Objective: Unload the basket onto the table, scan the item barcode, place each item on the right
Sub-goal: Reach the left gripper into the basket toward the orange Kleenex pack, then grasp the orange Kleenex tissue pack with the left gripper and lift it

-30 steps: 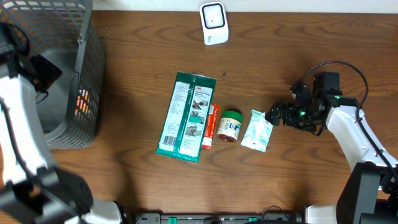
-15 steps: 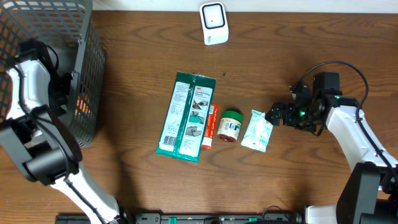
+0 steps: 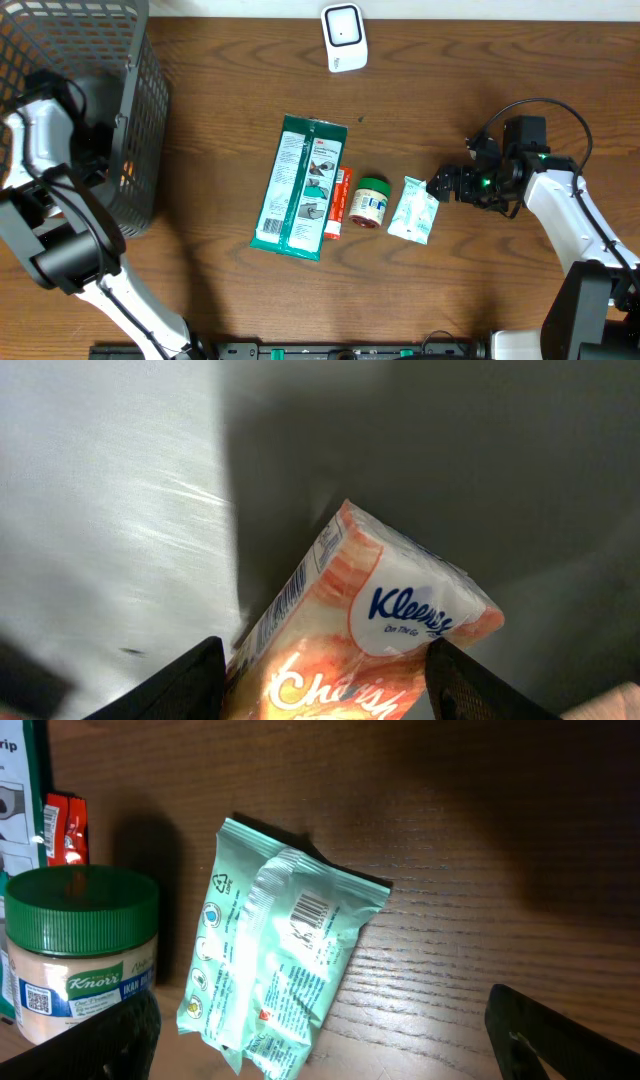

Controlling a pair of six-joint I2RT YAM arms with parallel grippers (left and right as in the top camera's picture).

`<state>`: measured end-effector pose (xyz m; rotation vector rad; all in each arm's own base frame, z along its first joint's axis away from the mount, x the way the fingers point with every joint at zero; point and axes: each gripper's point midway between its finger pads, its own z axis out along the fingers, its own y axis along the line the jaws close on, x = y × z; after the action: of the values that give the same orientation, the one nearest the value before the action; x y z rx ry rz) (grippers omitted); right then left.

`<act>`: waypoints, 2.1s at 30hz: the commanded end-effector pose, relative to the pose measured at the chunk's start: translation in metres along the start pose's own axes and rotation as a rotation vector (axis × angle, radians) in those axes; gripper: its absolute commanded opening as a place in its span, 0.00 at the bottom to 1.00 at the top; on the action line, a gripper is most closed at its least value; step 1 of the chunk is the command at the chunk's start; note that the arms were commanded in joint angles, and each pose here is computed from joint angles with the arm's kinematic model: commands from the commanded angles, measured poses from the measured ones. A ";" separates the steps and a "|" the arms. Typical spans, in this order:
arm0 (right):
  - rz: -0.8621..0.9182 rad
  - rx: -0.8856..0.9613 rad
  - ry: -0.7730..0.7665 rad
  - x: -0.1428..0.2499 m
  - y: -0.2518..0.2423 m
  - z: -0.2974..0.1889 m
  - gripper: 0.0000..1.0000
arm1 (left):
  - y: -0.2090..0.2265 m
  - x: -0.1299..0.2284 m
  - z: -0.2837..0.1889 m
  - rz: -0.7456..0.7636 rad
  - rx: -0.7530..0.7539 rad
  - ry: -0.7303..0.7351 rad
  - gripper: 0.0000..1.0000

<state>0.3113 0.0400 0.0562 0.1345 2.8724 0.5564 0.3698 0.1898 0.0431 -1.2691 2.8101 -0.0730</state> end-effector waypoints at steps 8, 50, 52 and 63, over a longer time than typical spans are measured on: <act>-0.010 -0.002 0.001 0.002 0.003 0.000 0.99 | 0.047 -0.020 -0.009 -0.116 -0.041 -0.041 0.64; -0.010 -0.002 0.001 0.002 0.003 0.000 0.99 | -0.110 0.149 -0.245 0.420 0.543 -0.280 0.14; -0.010 -0.002 0.001 0.002 0.003 0.000 0.99 | -0.129 0.173 -0.226 0.507 0.534 -0.215 0.13; -0.010 -0.002 0.001 0.002 0.003 0.000 0.99 | -0.188 0.235 -0.101 0.731 0.190 -0.231 0.13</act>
<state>0.3113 0.0400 0.0562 0.1345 2.8724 0.5564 0.3404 -0.1125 0.1639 -0.1460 2.8056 -0.4274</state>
